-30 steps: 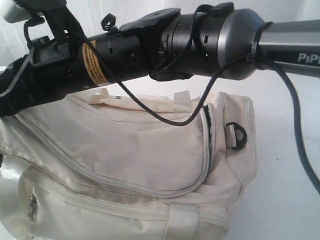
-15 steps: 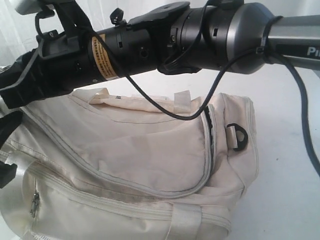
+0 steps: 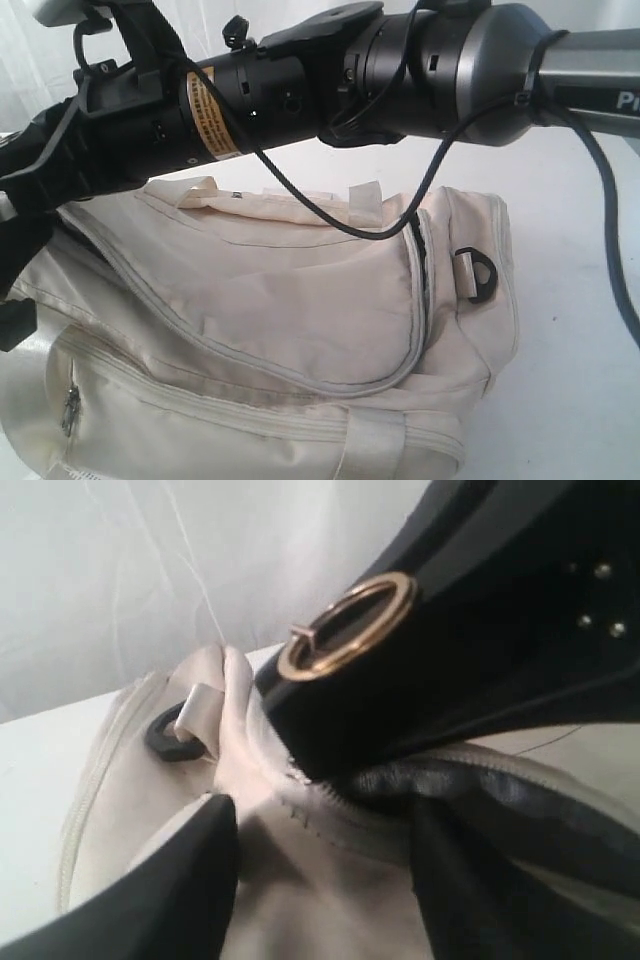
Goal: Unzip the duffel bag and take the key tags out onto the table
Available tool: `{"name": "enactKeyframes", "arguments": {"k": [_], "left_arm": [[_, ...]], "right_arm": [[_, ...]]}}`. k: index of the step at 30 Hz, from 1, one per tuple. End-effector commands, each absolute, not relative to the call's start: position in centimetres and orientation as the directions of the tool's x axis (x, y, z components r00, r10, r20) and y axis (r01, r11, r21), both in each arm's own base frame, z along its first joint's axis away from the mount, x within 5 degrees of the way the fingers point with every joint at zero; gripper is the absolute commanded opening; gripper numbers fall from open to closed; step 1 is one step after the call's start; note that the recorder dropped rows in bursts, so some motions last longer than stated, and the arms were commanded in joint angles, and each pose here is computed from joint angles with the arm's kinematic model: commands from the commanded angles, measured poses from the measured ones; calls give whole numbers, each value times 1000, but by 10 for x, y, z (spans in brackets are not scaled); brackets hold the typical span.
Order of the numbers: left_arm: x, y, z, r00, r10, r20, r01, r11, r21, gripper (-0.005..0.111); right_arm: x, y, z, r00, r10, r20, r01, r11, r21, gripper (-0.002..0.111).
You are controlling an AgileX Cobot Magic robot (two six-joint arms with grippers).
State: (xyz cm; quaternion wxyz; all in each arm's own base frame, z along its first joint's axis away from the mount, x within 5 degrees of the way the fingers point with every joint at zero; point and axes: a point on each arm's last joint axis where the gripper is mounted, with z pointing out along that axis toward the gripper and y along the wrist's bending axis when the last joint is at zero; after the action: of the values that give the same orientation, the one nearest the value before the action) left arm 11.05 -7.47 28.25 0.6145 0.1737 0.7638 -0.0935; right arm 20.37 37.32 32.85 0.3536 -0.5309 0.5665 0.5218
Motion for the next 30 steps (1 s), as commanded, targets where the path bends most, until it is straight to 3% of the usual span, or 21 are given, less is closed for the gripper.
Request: {"name": "enactKeyframes", "arguments": {"k": [1, 11, 18, 20, 26, 30], "left_arm": [[111, -73, 282, -235, 89, -968, 346, 938, 2, 57], [116, -79, 282, -255, -45, -966, 304, 944, -125, 57], [125, -73, 278, -260, -159, -953, 127, 972, -196, 55], [126, -73, 277, -254, -154, -955, 113, 976, -188, 46], [127, -73, 278, -241, -145, -960, 114, 978, -177, 0], [127, -73, 278, -240, -146, -960, 112, 978, -176, 0]], "right_arm": [[195, 366, 357, -228, -142, -963, -953, -168, 250, 0], [192, 365, 357, -227, -144, -963, -948, -194, 253, 0], [192, 365, 357, -227, -145, -963, -946, -203, 254, 0], [192, 365, 357, -227, -145, -963, -947, -199, 253, 0], [194, 366, 356, -222, -147, -964, -954, -170, 245, 0], [201, 367, 355, -223, -140, -965, -967, -94, 237, 0]]}}
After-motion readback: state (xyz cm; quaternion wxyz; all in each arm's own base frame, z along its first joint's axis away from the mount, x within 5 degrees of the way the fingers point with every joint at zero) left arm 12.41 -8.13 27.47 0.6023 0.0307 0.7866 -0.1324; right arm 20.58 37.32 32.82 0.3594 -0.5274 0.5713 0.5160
